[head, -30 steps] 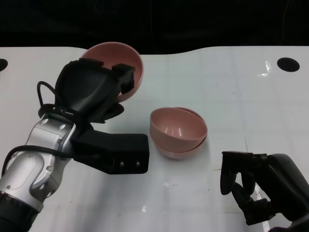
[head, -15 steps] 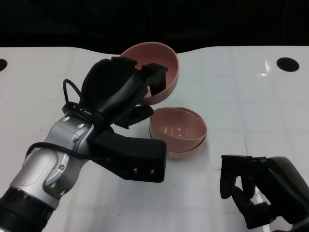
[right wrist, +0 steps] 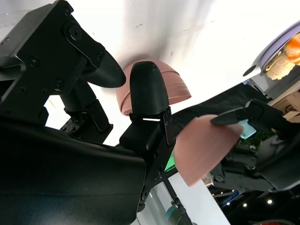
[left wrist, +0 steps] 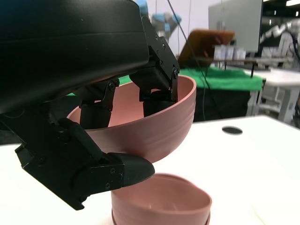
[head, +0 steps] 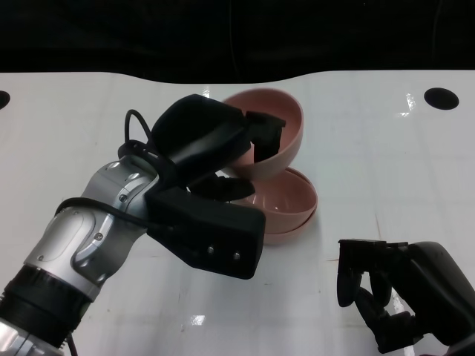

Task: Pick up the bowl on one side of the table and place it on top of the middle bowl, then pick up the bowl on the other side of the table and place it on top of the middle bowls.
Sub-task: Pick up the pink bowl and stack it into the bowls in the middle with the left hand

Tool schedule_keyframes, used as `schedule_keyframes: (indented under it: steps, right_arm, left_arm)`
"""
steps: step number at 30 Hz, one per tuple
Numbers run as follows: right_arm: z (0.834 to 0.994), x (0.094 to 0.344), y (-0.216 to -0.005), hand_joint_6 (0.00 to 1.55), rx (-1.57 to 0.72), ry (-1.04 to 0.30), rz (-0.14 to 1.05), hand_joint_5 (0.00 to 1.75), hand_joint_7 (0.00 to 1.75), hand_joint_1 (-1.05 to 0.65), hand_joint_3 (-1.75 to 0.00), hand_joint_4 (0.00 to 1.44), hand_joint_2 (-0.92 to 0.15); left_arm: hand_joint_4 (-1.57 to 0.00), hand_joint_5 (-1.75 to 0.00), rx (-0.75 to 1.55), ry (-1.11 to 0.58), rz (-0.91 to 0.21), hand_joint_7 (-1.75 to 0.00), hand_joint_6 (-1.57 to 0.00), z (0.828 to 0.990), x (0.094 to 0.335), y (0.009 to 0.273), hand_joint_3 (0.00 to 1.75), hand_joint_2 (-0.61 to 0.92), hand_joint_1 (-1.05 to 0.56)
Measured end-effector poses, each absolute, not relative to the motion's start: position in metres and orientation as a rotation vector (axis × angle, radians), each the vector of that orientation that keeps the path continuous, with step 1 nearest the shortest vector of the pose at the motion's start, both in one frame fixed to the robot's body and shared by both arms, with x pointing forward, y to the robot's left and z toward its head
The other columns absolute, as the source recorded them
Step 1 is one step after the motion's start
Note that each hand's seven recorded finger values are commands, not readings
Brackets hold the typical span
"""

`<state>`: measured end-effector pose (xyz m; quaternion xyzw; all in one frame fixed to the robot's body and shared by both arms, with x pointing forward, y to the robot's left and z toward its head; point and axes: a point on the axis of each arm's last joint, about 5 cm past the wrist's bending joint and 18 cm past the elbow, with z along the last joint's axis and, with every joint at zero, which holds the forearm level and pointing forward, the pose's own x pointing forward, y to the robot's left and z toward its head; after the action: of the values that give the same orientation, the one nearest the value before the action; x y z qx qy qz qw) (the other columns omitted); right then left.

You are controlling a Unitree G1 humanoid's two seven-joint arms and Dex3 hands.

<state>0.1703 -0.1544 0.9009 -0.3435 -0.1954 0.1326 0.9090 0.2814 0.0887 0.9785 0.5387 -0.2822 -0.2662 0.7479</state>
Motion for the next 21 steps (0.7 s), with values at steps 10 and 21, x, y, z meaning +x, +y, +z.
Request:
schedule_keyframes:
  steps: [10,21]
  right_arm:
    - [0.903,0.17,-0.153,0.8,-0.708,-0.41,0.277,1.75,1.62,-0.06,-1.59,0.95,-0.18]
    - [0.903,0.169,-0.153,0.8,-0.705,-0.408,0.278,1.75,1.61,-0.07,-1.6,0.95,-0.17]
  left_arm:
    - [-0.9,-1.75,1.173,-0.571,-0.656,-1.7,-0.71,0.974,0.287,0.079,1.02,0.52,-0.24]
    - [-0.92,-1.75,1.138,-0.496,-0.715,-1.67,-0.71,0.953,0.29,0.073,1.11,0.47,-0.21]
